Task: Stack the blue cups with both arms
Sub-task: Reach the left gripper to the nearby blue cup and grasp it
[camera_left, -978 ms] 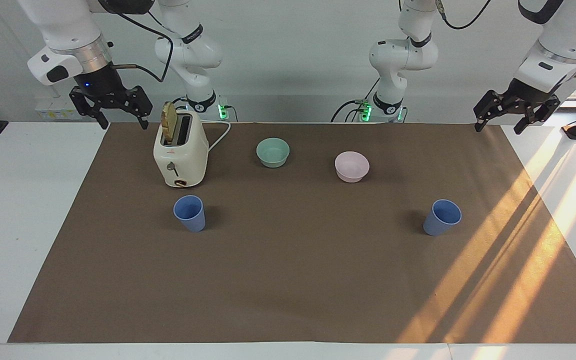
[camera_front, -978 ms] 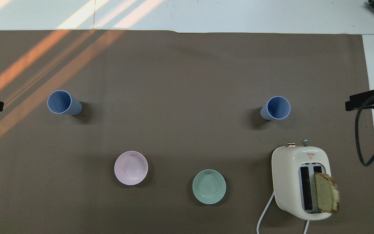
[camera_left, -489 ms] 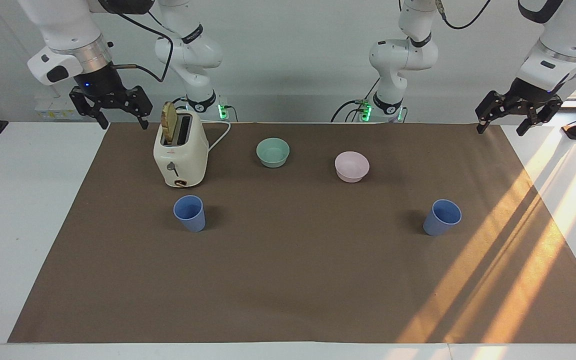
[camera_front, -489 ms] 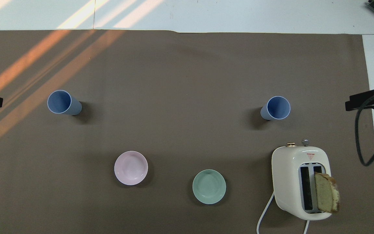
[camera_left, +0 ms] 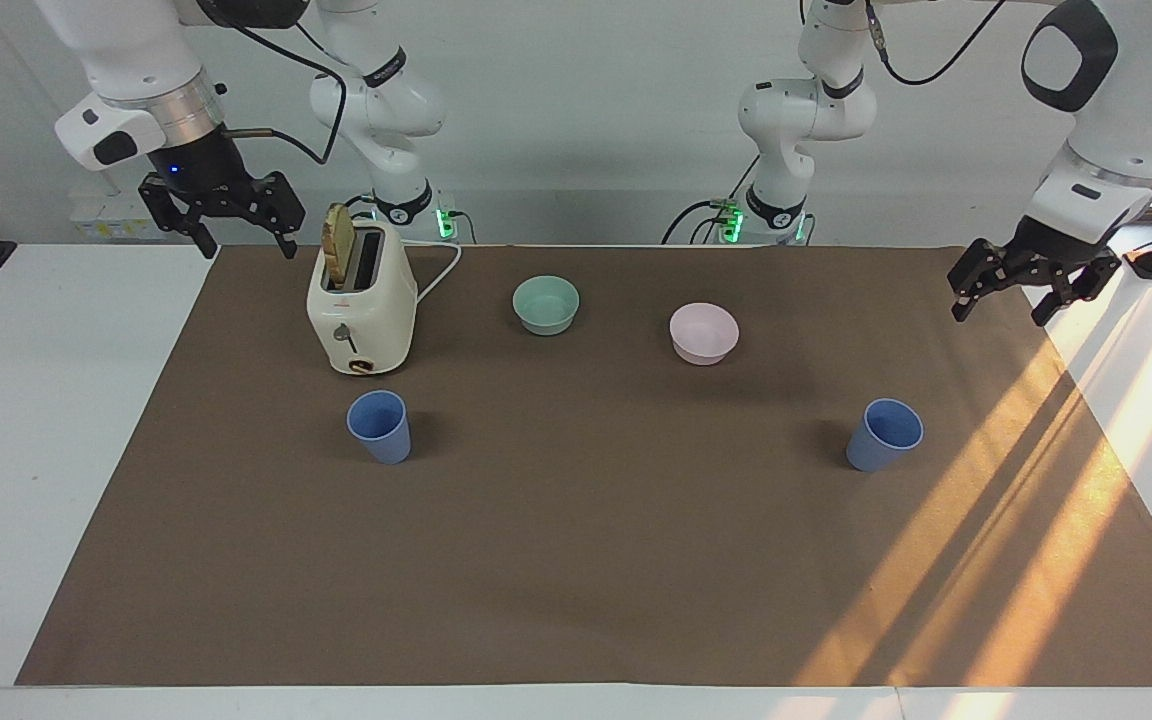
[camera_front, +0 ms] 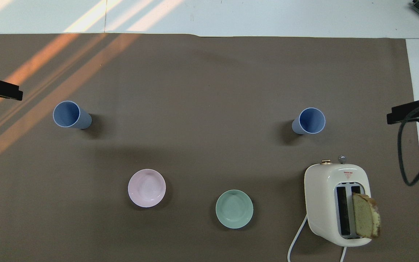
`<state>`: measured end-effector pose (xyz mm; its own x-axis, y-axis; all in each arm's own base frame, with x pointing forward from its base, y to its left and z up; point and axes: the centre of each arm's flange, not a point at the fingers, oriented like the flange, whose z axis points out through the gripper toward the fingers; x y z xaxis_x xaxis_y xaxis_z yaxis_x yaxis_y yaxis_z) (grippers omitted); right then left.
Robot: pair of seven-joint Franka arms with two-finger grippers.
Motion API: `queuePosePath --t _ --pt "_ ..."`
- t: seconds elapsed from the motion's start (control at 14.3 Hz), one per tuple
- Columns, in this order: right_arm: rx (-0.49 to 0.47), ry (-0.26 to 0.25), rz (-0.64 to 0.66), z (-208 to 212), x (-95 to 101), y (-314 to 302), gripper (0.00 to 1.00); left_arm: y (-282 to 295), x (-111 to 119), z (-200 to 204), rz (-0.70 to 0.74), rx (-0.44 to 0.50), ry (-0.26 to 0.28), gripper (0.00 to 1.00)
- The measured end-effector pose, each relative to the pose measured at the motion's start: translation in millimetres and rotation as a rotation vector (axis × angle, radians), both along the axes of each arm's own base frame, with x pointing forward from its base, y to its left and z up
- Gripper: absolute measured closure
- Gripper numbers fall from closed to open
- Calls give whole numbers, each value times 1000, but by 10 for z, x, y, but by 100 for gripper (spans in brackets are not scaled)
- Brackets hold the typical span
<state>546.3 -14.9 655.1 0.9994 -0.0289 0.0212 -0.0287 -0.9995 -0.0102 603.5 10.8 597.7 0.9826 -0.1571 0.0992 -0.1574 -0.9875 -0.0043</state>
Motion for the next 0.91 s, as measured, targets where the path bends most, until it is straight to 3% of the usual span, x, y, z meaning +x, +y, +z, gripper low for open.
queuePosePath --t 0.42,0.7,0.91 --pt "0 0 0 0 0 0 0 159 100 -969 -35 -4 13 0" --pt "0 0 0 0 0 0 0 128 250 -1845 -28 -20 31 0" --pt "0 0 0 0 0 -1 0 96 292 -2090 -20 -35 36 0"
